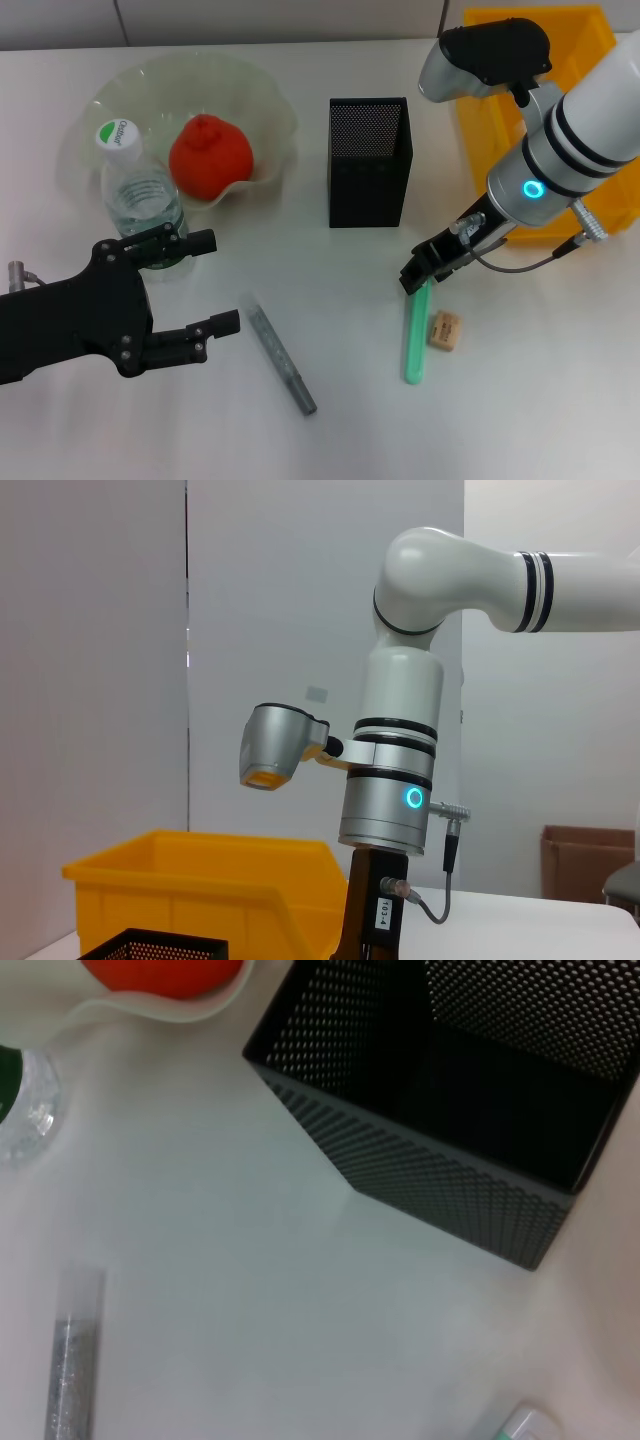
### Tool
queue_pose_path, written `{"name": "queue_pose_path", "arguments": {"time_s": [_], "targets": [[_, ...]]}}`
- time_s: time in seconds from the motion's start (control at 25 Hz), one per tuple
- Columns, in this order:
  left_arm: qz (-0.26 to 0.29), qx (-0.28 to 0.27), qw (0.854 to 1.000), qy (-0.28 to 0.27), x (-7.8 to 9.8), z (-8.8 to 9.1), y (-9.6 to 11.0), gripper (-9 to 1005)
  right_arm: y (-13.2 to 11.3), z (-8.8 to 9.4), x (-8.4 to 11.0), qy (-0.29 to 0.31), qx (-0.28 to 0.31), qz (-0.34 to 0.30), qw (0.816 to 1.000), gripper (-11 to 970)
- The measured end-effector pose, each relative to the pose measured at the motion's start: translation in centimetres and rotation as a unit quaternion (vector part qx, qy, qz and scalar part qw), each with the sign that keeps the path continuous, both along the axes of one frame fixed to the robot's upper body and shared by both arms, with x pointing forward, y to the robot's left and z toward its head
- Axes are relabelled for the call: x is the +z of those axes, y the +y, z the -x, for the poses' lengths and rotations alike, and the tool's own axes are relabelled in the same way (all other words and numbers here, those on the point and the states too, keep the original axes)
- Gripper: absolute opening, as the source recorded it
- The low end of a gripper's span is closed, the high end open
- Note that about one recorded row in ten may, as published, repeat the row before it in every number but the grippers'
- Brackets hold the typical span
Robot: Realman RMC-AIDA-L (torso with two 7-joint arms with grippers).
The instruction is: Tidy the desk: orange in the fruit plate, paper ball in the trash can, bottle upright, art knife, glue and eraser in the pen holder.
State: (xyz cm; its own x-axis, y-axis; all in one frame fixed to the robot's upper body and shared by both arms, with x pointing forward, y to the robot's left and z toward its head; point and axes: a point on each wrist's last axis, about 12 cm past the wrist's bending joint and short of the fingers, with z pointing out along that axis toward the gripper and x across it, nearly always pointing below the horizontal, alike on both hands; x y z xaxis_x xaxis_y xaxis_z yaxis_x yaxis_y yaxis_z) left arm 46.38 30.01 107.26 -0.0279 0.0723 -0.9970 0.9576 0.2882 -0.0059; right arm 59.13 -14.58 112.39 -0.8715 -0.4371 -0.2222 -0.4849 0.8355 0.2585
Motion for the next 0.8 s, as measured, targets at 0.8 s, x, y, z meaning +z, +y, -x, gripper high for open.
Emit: {"name": "queue_pose_path", "arguments": {"time_s": [0.8], "targets": [[0.0, 0.002, 1.0, 0.001, -0.06, 0.12, 0.08, 812, 0.66, -0.42, -0.51, 0.005, 0.003, 0.009, 1.0, 332]]}}
